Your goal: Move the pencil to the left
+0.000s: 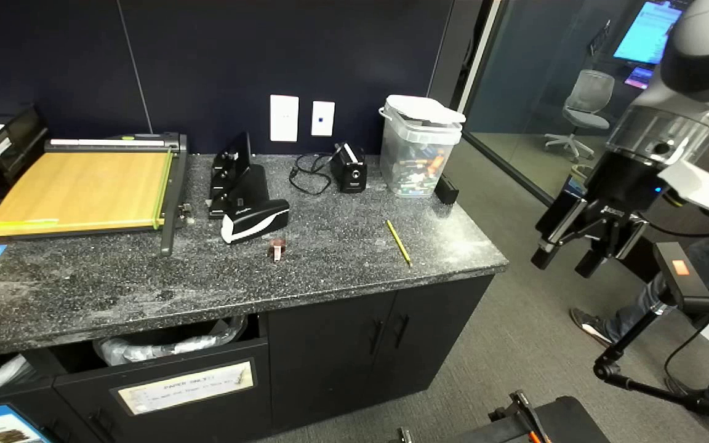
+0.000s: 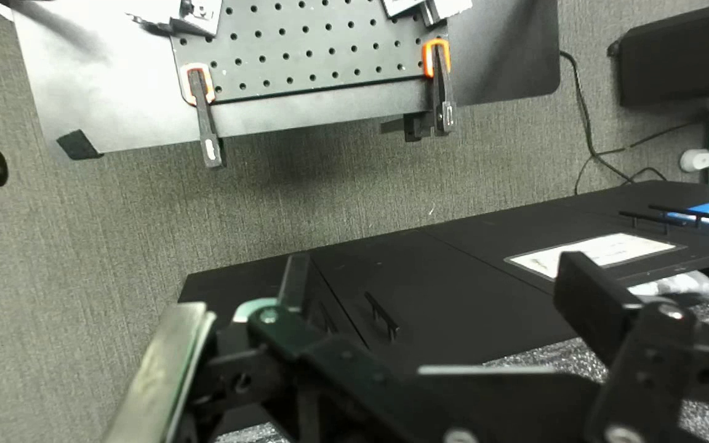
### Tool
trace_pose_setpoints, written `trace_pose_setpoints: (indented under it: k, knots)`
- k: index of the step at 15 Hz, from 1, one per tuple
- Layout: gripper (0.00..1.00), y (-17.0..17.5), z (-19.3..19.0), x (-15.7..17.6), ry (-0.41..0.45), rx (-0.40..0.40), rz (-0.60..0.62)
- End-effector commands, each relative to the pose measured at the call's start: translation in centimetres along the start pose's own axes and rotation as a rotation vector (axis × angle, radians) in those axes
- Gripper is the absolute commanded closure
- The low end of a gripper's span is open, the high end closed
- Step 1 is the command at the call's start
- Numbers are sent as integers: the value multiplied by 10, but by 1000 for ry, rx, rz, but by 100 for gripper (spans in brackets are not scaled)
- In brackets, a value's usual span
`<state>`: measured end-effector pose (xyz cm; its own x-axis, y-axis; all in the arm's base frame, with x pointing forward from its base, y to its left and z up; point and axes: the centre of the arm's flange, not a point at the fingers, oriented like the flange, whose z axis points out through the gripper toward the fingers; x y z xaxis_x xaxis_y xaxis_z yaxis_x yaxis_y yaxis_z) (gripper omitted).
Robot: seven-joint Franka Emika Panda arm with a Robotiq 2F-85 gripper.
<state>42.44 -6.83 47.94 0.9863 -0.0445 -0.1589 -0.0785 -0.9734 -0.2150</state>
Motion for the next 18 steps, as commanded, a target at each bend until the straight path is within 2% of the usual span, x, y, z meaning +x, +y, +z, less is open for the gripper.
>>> trace_pose_setpoints:
  k: [1, 5, 11, 14, 18]
  knots:
    - [0, -32, 4, 77, 14, -4, 39]
    - [0, -57, 9, 148, 62, -29, 42]
    - [0, -75, 7, 249, 151, -66, 38]
    - [0, -77, 22, 295, 175, -74, 18]
    - [0, -76, 61, 336, 186, -110, 6]
